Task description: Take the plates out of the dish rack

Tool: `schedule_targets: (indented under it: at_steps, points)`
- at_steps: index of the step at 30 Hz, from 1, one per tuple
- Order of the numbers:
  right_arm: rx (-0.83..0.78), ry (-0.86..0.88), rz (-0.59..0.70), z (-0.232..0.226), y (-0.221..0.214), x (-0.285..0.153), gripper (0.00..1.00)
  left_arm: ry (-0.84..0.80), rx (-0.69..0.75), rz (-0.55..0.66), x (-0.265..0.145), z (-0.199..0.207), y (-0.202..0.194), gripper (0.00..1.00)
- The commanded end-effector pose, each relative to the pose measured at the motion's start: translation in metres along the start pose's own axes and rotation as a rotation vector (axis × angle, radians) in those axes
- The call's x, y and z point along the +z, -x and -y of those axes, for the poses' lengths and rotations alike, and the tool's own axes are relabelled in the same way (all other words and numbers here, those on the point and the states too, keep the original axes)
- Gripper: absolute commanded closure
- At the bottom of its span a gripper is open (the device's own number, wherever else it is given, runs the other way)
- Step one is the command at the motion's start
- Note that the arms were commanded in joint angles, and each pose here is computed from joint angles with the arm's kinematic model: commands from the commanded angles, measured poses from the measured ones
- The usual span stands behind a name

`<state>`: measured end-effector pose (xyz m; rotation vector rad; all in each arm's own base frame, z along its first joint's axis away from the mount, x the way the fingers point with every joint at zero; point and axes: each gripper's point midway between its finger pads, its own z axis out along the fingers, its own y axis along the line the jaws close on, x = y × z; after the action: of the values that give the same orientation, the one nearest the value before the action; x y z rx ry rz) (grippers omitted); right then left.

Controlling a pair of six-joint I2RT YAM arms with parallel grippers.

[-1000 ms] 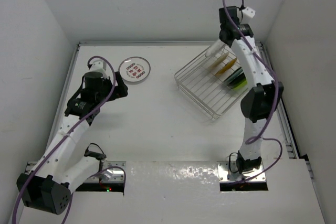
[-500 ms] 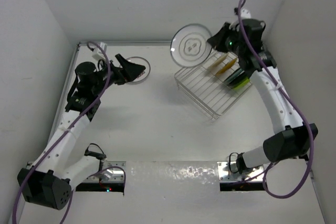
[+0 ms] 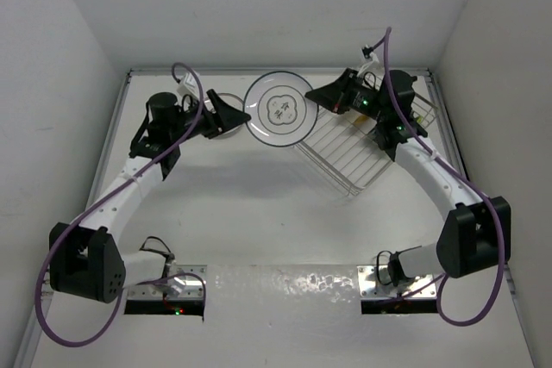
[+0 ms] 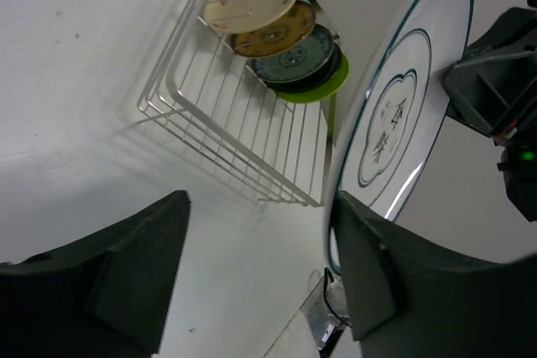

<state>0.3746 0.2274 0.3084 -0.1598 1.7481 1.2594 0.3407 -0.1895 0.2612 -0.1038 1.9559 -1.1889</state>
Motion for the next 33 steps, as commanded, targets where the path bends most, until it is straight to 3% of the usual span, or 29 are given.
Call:
schedule_targets:
  at_steps: [1, 2, 4, 7, 10, 11, 12, 13, 15, 16, 17, 19, 22, 25, 33]
  points:
    - [-0.071, 0.217, 0.071, -0.061, 0.019, 0.003, 1.0, -0.117, 0.036, 0.013, 0.0, 0.022, 0.006, 0.38]
    - [-0.057, 0.214, 0.056, -0.058, 0.014, 0.009, 1.0, -0.144, 0.031, 0.005, -0.001, 0.026, 0.003, 0.58]
    - [-0.048, 0.212, 0.049, -0.056, 0.009, 0.013, 1.0, -0.181, 0.028, 0.021, 0.0, 0.034, 0.008, 0.67]
    - [-0.028, 0.194, 0.054, -0.047, 0.004, 0.016, 1.0, -0.185, 0.019, 0.043, 0.001, 0.036, 0.014, 0.99]
    - [-0.006, 0.176, 0.052, -0.04, 0.001, 0.018, 1.0, -0.141, -0.007, 0.088, 0.003, 0.03, 0.022, 1.0]
    - [0.004, 0.173, 0.044, -0.038, -0.002, 0.02, 0.95, -0.108, -0.03, 0.098, 0.004, 0.022, 0.021, 1.0]
    - [0.01, 0.164, 0.036, -0.035, -0.003, 0.02, 0.82, -0.069, -0.058, 0.119, 0.004, 0.015, 0.024, 1.0]
    - [0.029, 0.105, 0.012, -0.022, -0.01, 0.021, 0.39, 0.034, -0.113, 0.158, 0.004, -0.006, 0.028, 1.0]
    - [0.034, -0.001, -0.009, -0.004, -0.014, 0.019, 0.2, 0.161, -0.164, 0.227, 0.001, -0.035, 0.038, 1.0]
    - [0.032, -0.138, 0.03, 0.019, -0.007, 0.018, 0.15, 0.214, -0.191, 0.243, -0.002, -0.048, 0.039, 1.0]
    - [0.043, -0.292, -0.031, 0.042, -0.021, 0.004, 0.08, 0.294, -0.229, 0.302, -0.009, -0.072, 0.047, 1.0]
    - [0.053, -0.531, -0.042, 0.08, -0.031, -0.022, 0.05, 0.394, -0.27, 0.366, -0.019, -0.104, 0.058, 1.0]
    - [0.015, -0.625, -0.018, 0.089, -0.031, -0.044, 0.02, 0.513, -0.314, 0.394, -0.02, -0.149, 0.067, 1.0]
    - [-0.026, -0.646, -0.016, 0.084, -0.031, -0.06, 0.02, 0.609, -0.351, 0.358, -0.007, -0.185, 0.068, 1.0]
    - [-0.131, -0.699, 0.007, 0.072, -0.027, -0.098, 0.01, 0.66, -0.374, 0.308, 0.025, -0.224, 0.073, 0.99]
